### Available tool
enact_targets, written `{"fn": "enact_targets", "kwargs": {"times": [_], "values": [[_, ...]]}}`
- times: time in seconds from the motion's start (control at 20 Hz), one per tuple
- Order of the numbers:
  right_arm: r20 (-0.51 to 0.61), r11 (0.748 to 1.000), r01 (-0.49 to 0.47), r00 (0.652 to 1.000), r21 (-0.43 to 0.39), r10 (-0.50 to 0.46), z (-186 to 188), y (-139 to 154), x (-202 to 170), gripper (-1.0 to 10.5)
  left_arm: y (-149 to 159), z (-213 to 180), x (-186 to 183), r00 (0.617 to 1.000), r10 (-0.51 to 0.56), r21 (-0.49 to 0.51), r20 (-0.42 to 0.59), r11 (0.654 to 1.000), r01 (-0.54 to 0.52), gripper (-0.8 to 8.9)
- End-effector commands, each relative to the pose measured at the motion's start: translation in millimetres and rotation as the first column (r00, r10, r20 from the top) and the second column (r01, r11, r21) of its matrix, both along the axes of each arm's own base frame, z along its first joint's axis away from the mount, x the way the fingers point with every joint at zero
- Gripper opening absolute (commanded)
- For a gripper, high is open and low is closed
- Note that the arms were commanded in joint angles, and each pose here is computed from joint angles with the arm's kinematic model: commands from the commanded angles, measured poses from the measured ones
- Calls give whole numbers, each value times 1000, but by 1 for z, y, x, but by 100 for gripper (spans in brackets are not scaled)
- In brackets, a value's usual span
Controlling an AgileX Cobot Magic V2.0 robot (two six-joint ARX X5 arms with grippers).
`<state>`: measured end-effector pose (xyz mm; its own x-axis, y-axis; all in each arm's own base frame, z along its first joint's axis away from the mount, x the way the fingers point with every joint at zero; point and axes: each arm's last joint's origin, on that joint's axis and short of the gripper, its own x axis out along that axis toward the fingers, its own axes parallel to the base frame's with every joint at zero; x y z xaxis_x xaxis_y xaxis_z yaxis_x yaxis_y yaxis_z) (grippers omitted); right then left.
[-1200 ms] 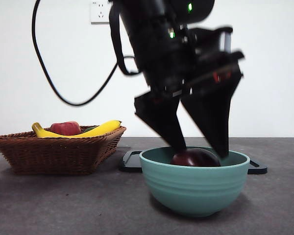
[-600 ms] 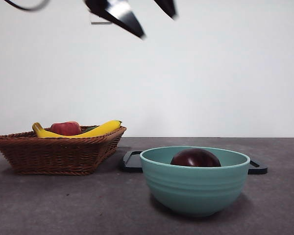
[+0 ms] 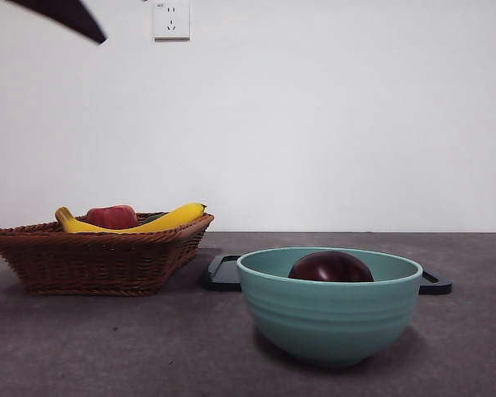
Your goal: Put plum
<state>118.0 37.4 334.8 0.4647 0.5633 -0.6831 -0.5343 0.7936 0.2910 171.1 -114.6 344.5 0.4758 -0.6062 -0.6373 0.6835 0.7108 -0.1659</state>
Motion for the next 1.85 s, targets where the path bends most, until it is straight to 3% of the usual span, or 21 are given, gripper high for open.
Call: {"fn": "enact_targets", "kwargs": {"times": [0.05, 0.35, 1.1, 1.6, 1.85], "values": [[12, 1000, 1, 1000, 11, -1, 5, 1, 1, 393, 4, -19, -12, 997, -55, -53, -56, 997, 52, 373], [11, 1000, 1, 1000, 11, -1, 5, 1, 1, 393, 11, -40, -33, 968, -187, -134, -170, 977, 165, 373], [-49, 1000, 6, 999, 30, -5, -1, 3, 9, 393, 11, -40, -33, 968, -188, -137, -167, 976, 166, 373], [-218, 997, 18, 976, 71, -3, -84, 35, 49, 391, 11, -40, -33, 968, -188, -137, -166, 976, 166, 373], [-237, 1000, 3, 971, -23, -8, -111, 57, 66, 355, 11, -40, -33, 968, -188, -137, -166, 976, 166, 373]]}}
